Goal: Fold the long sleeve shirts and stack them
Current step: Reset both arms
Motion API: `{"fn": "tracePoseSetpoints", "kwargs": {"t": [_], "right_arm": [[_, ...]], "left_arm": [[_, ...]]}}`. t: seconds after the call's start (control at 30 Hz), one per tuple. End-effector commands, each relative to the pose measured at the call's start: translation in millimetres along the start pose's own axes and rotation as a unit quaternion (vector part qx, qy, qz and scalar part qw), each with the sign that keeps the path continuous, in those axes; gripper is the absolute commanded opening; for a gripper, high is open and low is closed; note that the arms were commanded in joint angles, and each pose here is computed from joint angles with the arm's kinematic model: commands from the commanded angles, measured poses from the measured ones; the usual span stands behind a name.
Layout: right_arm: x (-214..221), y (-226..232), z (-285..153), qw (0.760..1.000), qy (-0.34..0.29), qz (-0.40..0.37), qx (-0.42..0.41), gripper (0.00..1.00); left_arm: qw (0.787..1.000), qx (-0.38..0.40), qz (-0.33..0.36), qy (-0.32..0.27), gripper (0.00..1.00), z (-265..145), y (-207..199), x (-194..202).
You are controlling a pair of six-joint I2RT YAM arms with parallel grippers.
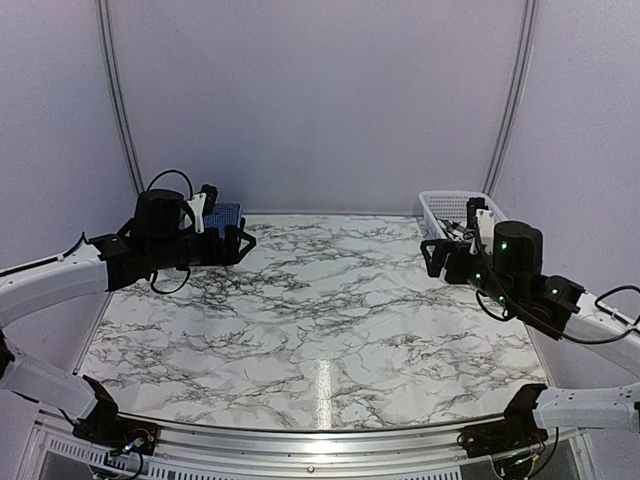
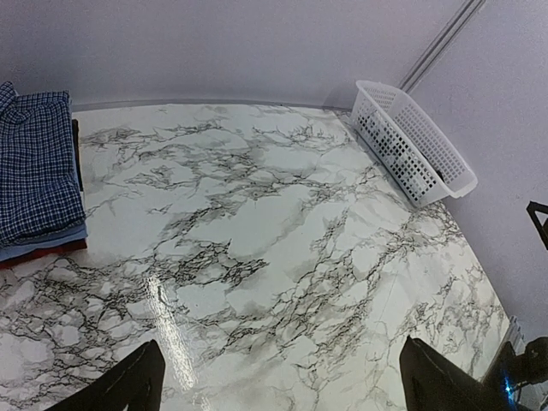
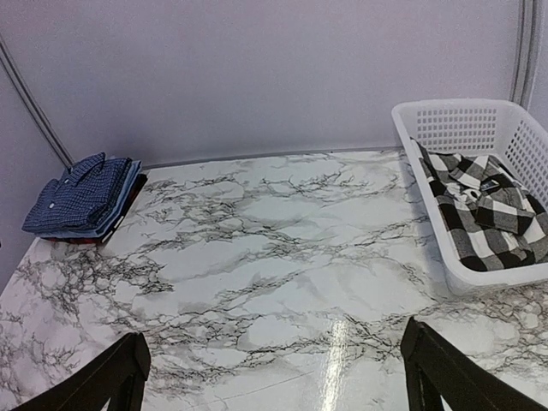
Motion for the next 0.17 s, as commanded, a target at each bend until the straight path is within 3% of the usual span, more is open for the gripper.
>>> {"fn": "tracePoseSetpoints", "kwargs": {"t": [0.0,0.13], "right_arm": [[-4.6,2.0,-0.1,1.0,-0.01,0.002,-0.011,0.99],[-3.6,2.5,0.2,1.0,-0.009,0.002,-0.014,0.99]], "left_arm": [[1.0,0.01,0.003,-0.019,0.99,-3.8,-4.3,-9.7],[1.0,0.012,0.003,-0.017,0.99,-3.1,-4.7,-9.1]]}}
Point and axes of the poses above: each gripper's point midway between its finger pads, its own z axis out along the fingers, its own y axis along the line the jaws close on, x = y × z, the point moved 7 cm from there along -z, back along the fingers, and after that the axes turned 14 degrees about z, right-handed, at the moved point
